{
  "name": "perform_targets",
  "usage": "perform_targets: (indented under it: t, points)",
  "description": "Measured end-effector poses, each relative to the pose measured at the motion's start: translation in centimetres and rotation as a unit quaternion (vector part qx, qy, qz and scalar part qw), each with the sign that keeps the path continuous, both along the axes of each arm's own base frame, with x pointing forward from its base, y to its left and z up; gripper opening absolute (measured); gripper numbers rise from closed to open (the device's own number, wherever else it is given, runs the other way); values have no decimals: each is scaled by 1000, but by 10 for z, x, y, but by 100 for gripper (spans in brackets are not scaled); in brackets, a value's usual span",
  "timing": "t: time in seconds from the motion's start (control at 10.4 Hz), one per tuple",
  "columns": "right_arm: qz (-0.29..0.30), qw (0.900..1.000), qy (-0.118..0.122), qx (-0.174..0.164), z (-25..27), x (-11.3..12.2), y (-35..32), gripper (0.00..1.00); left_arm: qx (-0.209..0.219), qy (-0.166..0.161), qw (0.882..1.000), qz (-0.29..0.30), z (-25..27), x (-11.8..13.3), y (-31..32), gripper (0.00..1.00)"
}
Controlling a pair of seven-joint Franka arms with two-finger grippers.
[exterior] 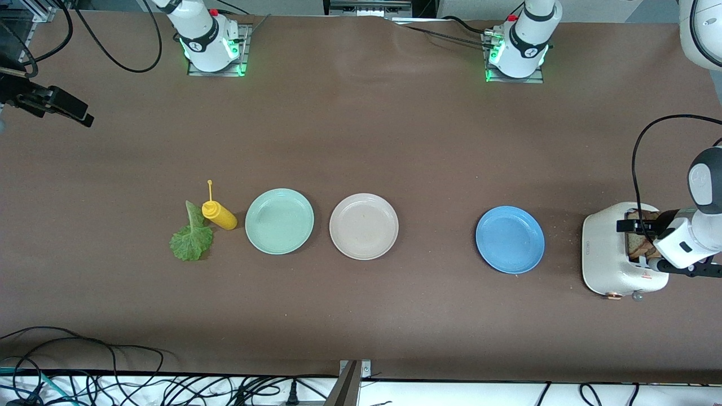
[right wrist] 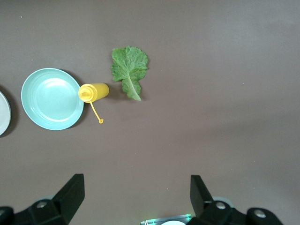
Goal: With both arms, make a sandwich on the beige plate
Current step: 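Close the left gripper on the bread slice in the toaster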
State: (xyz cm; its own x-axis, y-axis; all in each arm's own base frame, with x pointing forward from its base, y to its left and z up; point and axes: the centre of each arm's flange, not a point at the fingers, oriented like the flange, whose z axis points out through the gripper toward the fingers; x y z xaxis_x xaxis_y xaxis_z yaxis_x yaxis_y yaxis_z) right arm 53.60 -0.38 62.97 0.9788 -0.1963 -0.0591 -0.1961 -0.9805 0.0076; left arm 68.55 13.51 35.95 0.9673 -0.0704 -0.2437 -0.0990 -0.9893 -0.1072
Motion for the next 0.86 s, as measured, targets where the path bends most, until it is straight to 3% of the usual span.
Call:
perform_targets:
  t: [0.1,0.57,0.67,0.86]
  points:
    - [0,1000,0,0,0,0,0,100,2,2,1000,-1,-2,0,0,88]
    - [0,1000,0,0,0,0,0,100,2,4,1000,-1,-5,0,1,19]
    - [0,1000,0,0,0,0,0,100,2,4,1000,0,-5,0,1,13]
    - [0,1000,0,0,0,0,0,100,2,0,1000,0,-2,1,1,12]
